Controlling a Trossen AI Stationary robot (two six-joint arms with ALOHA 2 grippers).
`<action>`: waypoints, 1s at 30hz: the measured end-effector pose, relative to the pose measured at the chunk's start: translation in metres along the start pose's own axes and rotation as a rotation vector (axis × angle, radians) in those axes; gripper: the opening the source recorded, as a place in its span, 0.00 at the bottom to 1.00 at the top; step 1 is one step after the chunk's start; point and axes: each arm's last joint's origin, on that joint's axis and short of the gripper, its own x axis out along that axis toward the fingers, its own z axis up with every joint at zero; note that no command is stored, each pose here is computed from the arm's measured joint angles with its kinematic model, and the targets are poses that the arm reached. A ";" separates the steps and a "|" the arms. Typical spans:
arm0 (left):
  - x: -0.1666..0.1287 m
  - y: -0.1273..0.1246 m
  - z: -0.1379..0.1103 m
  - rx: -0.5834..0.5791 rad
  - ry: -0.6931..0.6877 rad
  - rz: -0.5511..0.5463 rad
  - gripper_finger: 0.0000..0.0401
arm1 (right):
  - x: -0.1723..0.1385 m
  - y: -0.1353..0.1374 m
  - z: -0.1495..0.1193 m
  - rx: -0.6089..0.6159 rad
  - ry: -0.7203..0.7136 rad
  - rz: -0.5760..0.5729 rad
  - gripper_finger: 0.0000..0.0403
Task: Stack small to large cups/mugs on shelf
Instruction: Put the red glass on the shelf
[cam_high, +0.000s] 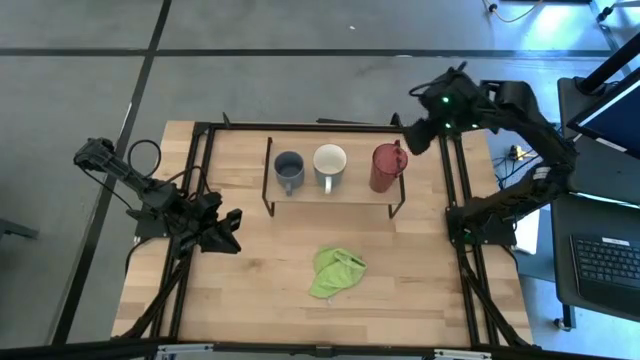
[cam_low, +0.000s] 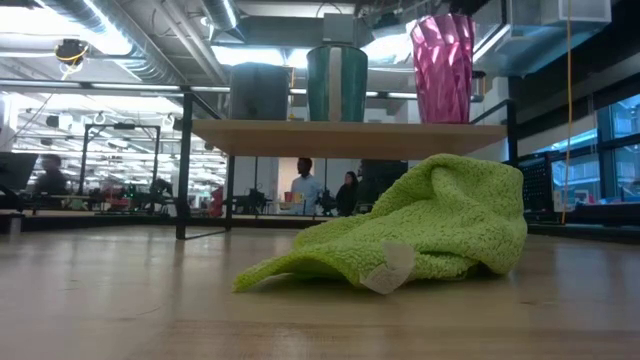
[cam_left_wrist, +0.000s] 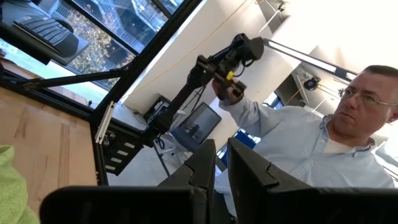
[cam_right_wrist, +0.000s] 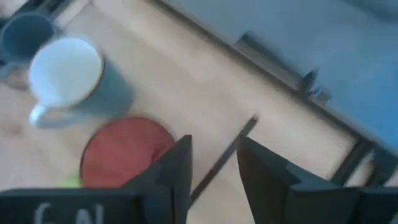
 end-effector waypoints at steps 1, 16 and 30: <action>0.000 0.000 0.000 0.000 0.000 0.001 0.09 | 0.000 -0.003 -0.005 0.017 0.037 0.026 0.32; 0.000 0.002 -0.002 -0.001 0.019 0.018 0.09 | 0.035 -0.026 -0.084 0.143 0.287 0.016 0.01; 0.000 0.003 -0.002 -0.001 0.011 0.036 0.09 | 0.064 -0.018 -0.103 0.293 0.172 0.257 0.01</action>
